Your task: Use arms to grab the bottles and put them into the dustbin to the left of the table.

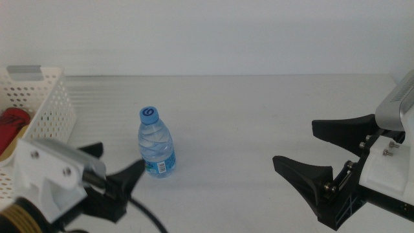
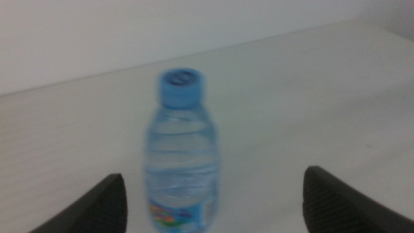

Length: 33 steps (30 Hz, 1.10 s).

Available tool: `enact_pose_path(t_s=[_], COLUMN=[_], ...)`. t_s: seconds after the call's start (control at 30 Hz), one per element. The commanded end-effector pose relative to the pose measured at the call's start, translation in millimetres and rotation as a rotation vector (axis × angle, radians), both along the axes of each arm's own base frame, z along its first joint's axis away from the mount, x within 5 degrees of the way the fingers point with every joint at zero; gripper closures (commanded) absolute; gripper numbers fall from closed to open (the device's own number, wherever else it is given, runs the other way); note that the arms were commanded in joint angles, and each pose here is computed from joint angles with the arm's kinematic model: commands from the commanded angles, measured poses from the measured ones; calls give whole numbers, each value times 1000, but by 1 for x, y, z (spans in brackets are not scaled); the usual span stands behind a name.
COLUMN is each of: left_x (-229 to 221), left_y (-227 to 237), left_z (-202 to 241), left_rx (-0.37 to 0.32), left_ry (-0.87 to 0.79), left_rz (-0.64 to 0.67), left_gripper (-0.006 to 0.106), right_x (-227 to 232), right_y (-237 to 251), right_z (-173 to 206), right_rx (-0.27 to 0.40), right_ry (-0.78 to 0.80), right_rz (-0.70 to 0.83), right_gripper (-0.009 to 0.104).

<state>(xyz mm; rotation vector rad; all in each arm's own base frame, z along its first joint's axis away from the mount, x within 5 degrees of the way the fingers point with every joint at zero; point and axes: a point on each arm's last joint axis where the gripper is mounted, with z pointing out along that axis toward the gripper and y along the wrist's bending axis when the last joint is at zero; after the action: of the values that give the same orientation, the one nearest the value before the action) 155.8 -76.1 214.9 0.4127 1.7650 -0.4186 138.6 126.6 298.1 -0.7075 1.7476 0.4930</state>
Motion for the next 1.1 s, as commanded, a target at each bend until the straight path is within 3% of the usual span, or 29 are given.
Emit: enact_pose_path(t_s=[0.0, 0.2, 0.37, 0.63, 1.07], left_x=[0, 10, 18, 34, 63], left_y=[-6, -12, -14, -16, -24], left_z=[9, -8, -16, -28, -30], left_rx=[-107, -110, -53, -131, -150], left_ry=[-121, -69, -126, -142, -148], left_rz=[-51, -64, -70, -15, 26], left_gripper=[13, 13, 13, 13, 13], right_x=[2, 2, 2, 2, 2], right_y=[0, 0, 0, 0, 0], right_z=[17, 17, 17, 17, 17], right_rx=[61, 61, 61, 61, 61], right_ry=[-93, -93, -93, -93, -93], right_rz=[-9, -9, -9, -9, -9], right_gripper=[16, 16, 16, 16, 16])
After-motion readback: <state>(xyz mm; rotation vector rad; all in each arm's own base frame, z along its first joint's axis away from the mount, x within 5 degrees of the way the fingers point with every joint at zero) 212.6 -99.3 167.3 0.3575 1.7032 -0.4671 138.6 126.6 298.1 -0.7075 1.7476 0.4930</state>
